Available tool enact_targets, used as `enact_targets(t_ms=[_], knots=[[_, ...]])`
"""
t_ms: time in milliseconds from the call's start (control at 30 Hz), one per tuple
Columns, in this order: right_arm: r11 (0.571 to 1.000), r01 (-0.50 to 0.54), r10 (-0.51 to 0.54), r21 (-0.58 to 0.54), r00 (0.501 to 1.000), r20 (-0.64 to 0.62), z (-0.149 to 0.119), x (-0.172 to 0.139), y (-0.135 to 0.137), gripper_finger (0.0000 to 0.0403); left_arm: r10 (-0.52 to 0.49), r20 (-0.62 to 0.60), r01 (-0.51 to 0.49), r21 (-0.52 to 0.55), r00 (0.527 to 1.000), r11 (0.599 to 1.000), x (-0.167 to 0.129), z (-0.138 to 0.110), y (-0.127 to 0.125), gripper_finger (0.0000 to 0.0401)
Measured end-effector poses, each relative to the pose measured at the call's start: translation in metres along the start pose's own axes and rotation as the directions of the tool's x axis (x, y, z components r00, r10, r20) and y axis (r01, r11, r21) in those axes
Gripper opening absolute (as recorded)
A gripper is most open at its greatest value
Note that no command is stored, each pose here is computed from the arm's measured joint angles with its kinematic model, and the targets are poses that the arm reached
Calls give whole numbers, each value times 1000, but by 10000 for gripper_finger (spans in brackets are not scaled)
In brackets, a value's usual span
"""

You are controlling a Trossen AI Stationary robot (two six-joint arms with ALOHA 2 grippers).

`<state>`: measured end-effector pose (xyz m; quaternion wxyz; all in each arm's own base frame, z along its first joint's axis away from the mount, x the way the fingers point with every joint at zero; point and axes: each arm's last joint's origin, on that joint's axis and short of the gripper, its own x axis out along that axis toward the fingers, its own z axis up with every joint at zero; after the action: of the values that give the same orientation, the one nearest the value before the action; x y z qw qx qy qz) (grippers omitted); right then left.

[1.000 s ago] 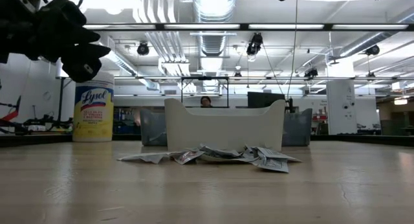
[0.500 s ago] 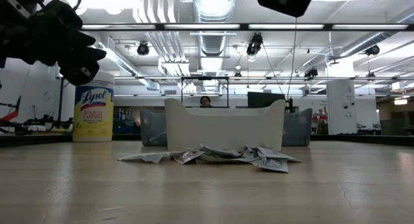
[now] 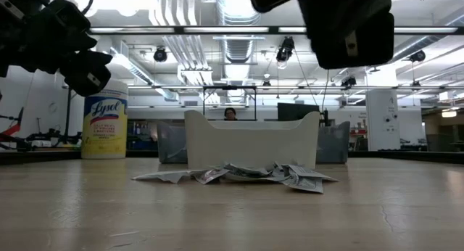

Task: Pick & Place First Aid Supplies
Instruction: Put the ointment pack into the white bin

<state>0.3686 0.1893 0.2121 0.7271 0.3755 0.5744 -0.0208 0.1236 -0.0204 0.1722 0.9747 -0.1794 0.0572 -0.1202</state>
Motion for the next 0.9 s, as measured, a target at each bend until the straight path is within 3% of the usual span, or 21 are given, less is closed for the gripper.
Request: enact_targets(t_ms=[133,300,500,633,900], knots=[[989,19,-18,148,1000,-5,2,16,-2,59,-16,-11,16,-1,1000,1000,0,-1,0,126],[934,55,-60,352,998,4,-3,26,-4,94,-45,-44,44,-4,998,999,0,-5,0,126],[816,19,-175,577,961,216,-8,25,-4,112,-51,-44,51,-3,998,999,-1,-5,0,126],[735,24,-221,678,953,206,-9,24,-8,114,-51,-44,51,-3,998,999,-1,-5,0,126],[615,-12,-235,788,951,198,-10,24,-9,111,-51,-44,51,-3,998,999,-1,-5,0,126]])
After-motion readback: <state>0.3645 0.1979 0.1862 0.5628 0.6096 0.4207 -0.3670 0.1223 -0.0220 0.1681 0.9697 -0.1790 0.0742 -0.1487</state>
